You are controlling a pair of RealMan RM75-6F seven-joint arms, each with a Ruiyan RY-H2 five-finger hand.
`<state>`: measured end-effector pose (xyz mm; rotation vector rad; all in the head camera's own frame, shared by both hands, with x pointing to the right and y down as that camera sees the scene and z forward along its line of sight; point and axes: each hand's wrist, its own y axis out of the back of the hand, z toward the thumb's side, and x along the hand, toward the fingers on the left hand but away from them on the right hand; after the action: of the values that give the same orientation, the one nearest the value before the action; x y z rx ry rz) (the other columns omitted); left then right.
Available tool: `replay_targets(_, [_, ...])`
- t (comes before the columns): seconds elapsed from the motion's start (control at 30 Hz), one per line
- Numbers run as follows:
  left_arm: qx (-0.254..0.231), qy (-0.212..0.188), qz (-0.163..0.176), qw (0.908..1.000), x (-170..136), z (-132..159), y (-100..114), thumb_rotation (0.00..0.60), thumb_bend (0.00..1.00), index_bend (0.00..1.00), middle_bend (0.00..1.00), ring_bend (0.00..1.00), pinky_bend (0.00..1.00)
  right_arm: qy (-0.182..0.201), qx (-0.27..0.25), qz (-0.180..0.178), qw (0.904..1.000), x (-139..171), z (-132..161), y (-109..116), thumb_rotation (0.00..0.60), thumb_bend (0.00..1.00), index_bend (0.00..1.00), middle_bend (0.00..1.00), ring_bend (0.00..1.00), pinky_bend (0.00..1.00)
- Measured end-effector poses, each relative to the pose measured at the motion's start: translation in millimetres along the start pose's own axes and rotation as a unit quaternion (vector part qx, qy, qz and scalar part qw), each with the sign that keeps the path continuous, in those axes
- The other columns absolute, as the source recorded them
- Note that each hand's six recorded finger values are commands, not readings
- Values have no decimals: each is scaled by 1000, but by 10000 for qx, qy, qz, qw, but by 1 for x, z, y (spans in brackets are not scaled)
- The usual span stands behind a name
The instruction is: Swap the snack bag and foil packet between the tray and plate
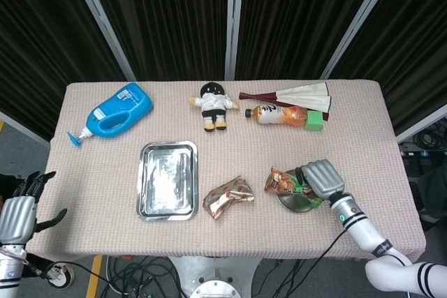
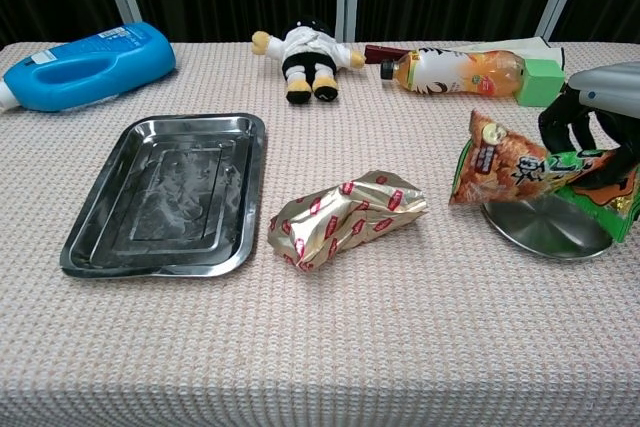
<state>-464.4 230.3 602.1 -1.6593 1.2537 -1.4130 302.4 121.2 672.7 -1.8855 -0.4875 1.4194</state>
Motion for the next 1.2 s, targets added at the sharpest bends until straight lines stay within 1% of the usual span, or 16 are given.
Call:
replay_targets(0.03, [-4,0,0,10000,0,0,0,600,200,159,201,83,202,9,-24,33,10000,0,0,-1,600,20,250,316,226,345])
replay_targets(0.1, [-1,4,3,10000,-1,0,0,600,199,159,201,83,202,31,-73,78,9999,-1,0,-2,600,0,149,248,149,266])
replay_targets(0.13, [-1,7,3,10000,-1,-1,0,600,200,159,201,83,202,40,-94,80,9999,-1,0,-1,600,0,120,232,132,250])
replay_targets(0.23, [-5,7,0,10000,-2,0,1,600,200,159,201,83,202,72,-149,40,9999,0,0,3,600,0,94,206,107,237])
replay_targets(0.33, [-21,-35,3,10000,-3,2,2,600,200,159,201,83,202,79,-198,-112,9997,5,-2,14,600,0,81,183,87,220])
replay_targets(0.43, [-69,-141,-10,9999,-2,10,4,600,200,159,201,82,201,45,-289,-393,9988,15,-8,33,600,0,77,187,84,213])
replay_targets(0.5, [-70,-239,-44,9997,1,17,3,600,200,159,201,82,201,32,-410,-651,9970,24,-12,49,600,0,73,203,85,216])
replay_targets(0.63, [-47,-485,-187,9986,9,35,-3,600,195,159,201,83,201,-54,-687,-1265,9896,48,-30,84,600,0,67,201,85,219])
replay_targets(0.67, [-75,-574,-227,9981,12,42,-5,600,193,159,201,83,201,-118,-740,-1469,9863,57,-38,96,600,0,58,195,83,218])
replay_targets(0.77, [-165,-823,-331,9959,18,62,-9,600,180,159,201,83,201,-354,-844,-1883,9778,79,-61,118,600,0,16,164,53,194])
replay_targets(0.83, [-228,-980,-411,9941,23,76,-12,600,164,159,200,83,201,-478,-932,-2010,9740,86,-73,124,600,0,1,141,21,162])
replay_targets(0.93, [-337,-1308,-616,9889,33,106,-18,600,140,159,200,83,201,-704,-1032,-2145,9687,93,-93,128,600,0,0,113,1,114])
replay_targets(1.03, [-400,-1749,-871,9799,43,145,-27,600,113,158,198,83,200,-945,-1036,-2219,9649,98,-113,128,600,0,0,78,0,65])
replay_targets(1.13, [-440,-2229,-1122,9674,54,187,-36,600,82,150,193,83,199,-1128,-1060,-2283,9612,102,-128,127,600,0,0,61,0,49])
replay_targets(1.2, [-460,-2571,-1293,9566,61,216,-44,600,61,145,189,83,198,-1207,-1121,-2327,9585,105,-135,127,600,0,0,56,0,48])
